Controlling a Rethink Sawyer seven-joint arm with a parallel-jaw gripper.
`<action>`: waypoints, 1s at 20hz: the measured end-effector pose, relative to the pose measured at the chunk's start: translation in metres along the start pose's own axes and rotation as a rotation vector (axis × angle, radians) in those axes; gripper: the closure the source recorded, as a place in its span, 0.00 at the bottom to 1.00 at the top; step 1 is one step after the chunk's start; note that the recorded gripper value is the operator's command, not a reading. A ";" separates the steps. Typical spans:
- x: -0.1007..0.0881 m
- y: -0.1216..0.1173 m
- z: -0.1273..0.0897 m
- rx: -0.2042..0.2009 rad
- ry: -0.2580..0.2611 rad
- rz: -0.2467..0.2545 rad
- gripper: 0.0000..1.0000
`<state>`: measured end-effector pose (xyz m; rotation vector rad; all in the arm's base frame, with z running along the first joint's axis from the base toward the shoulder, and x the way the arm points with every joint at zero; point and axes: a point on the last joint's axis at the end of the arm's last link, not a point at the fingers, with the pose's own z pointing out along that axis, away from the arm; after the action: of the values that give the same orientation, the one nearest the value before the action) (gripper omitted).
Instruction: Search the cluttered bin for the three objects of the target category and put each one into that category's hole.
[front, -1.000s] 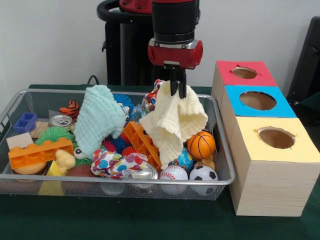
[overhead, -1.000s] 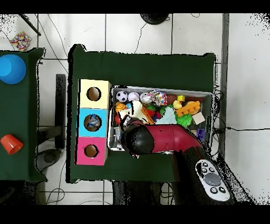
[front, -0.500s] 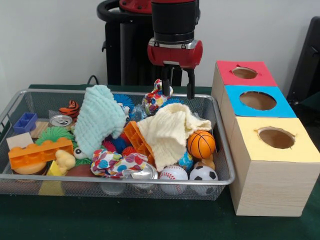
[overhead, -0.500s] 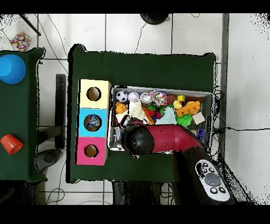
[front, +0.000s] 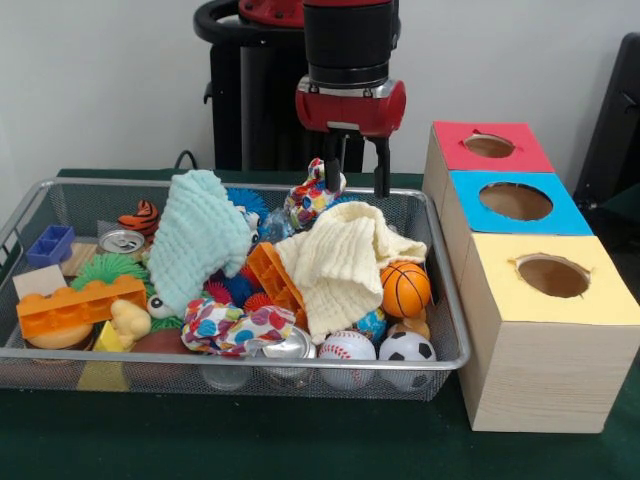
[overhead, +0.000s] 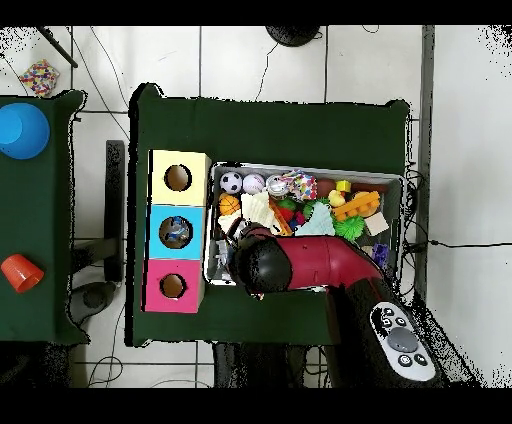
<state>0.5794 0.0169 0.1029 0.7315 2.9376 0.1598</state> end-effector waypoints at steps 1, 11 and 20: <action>0.000 0.000 0.000 0.001 0.000 -0.001 0.00; -0.003 -0.002 -0.024 0.053 -0.017 -0.009 0.00; -0.017 -0.025 -0.029 0.073 -0.032 0.030 0.00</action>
<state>0.5786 -0.0154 0.1301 0.7810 2.9166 0.0425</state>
